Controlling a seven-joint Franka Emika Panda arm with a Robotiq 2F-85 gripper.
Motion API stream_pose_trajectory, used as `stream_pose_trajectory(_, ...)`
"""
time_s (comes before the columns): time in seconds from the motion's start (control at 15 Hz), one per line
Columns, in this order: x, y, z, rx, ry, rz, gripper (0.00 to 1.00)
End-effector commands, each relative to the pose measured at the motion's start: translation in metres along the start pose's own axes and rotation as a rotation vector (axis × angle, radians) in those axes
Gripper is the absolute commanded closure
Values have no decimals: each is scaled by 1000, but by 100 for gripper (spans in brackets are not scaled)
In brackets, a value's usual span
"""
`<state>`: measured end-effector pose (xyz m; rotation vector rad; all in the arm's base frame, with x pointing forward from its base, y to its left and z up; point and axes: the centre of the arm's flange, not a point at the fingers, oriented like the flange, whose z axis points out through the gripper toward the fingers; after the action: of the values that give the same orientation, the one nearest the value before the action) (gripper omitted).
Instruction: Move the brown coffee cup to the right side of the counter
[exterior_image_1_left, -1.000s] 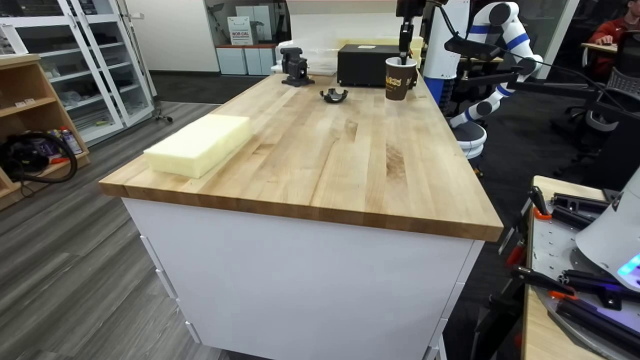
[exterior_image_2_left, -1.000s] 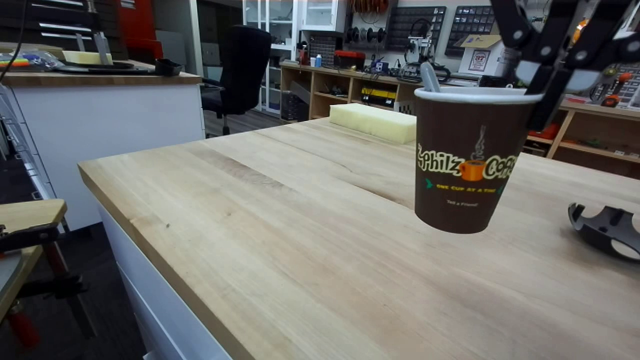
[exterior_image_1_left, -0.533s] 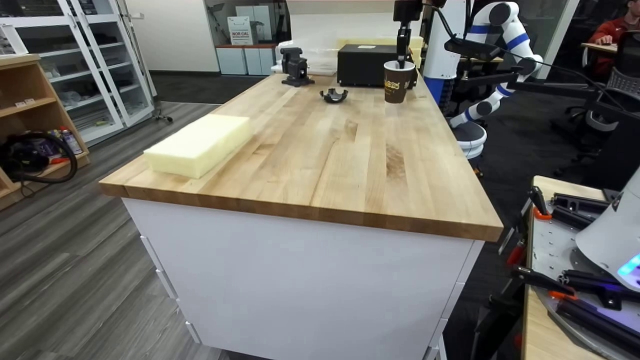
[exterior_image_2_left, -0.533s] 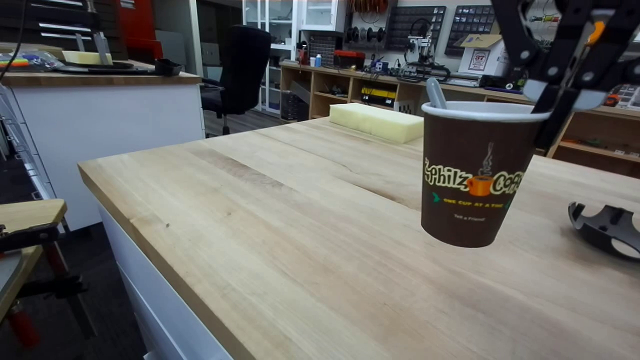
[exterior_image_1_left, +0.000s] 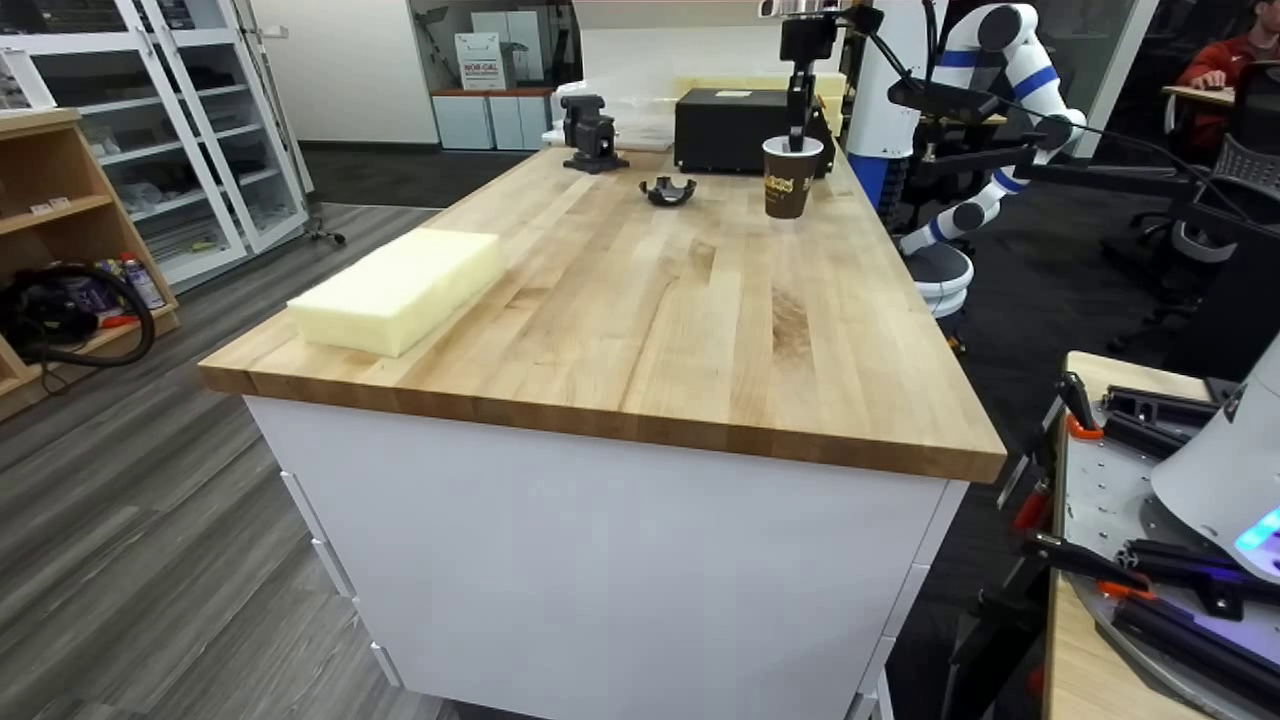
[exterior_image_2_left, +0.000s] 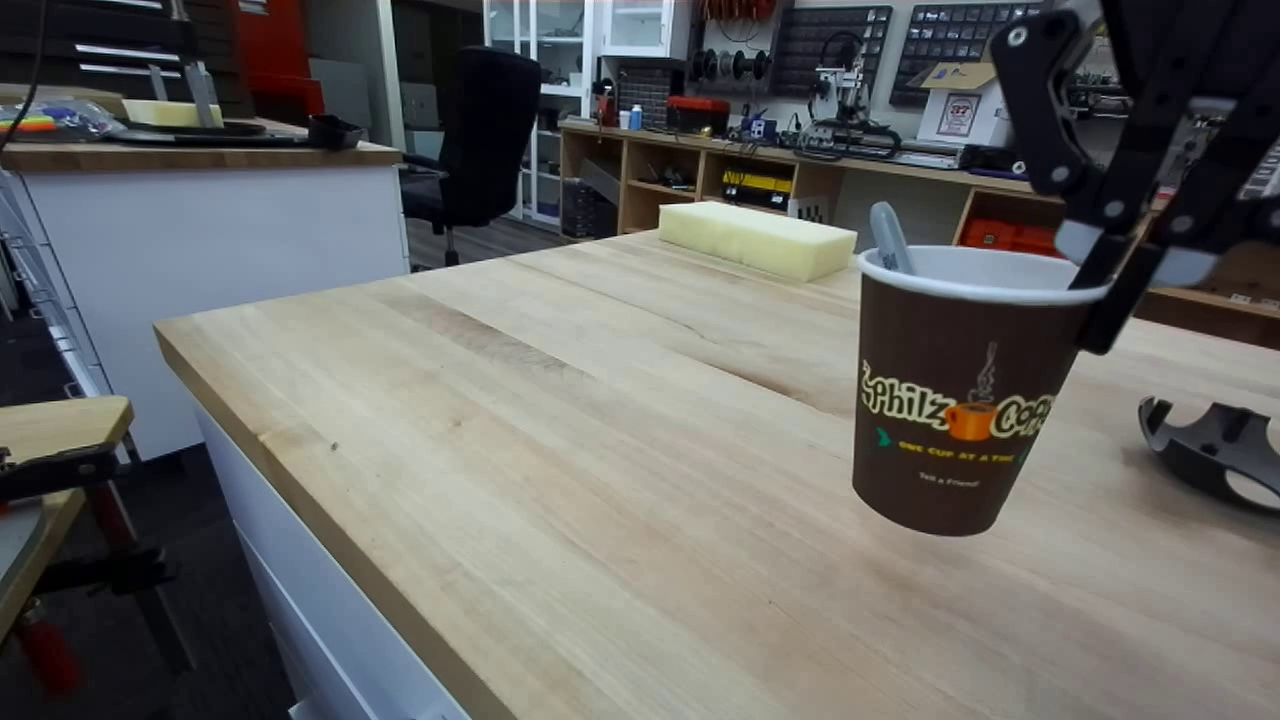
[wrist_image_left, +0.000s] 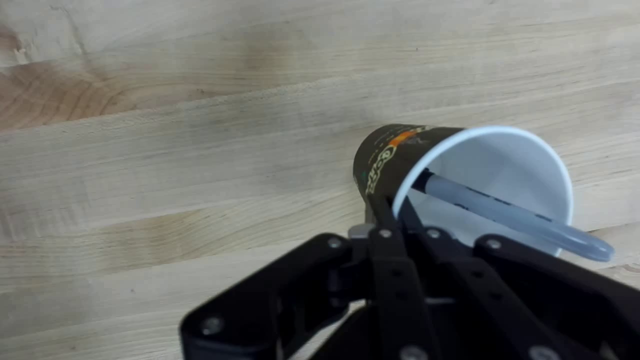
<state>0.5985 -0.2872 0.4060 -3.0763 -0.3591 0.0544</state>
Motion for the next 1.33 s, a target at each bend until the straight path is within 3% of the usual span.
stream_pose_trajectory(0.0, 8, 18, 12, -4, 7, 16, 99)
stream_pose_trajectory(0.4, 14, 31, 32, 11, 4, 18, 99)
stream_pose_trajectory(0.47, 15, 31, 33, 20, -1, 10, 71)
stream_pose_trajectory(0.6, 16, 30, 33, 21, 1, 11, 64)
stream_pose_trajectory(1.13, 25, -16, -10, -17, 26, -40, 12)
stream_pose_trajectory(1.2, 30, 4, 13, -2, 22, -31, 7)
stream_pose_trajectory(1.27, 32, 0, 8, -5, 30, -38, 24)
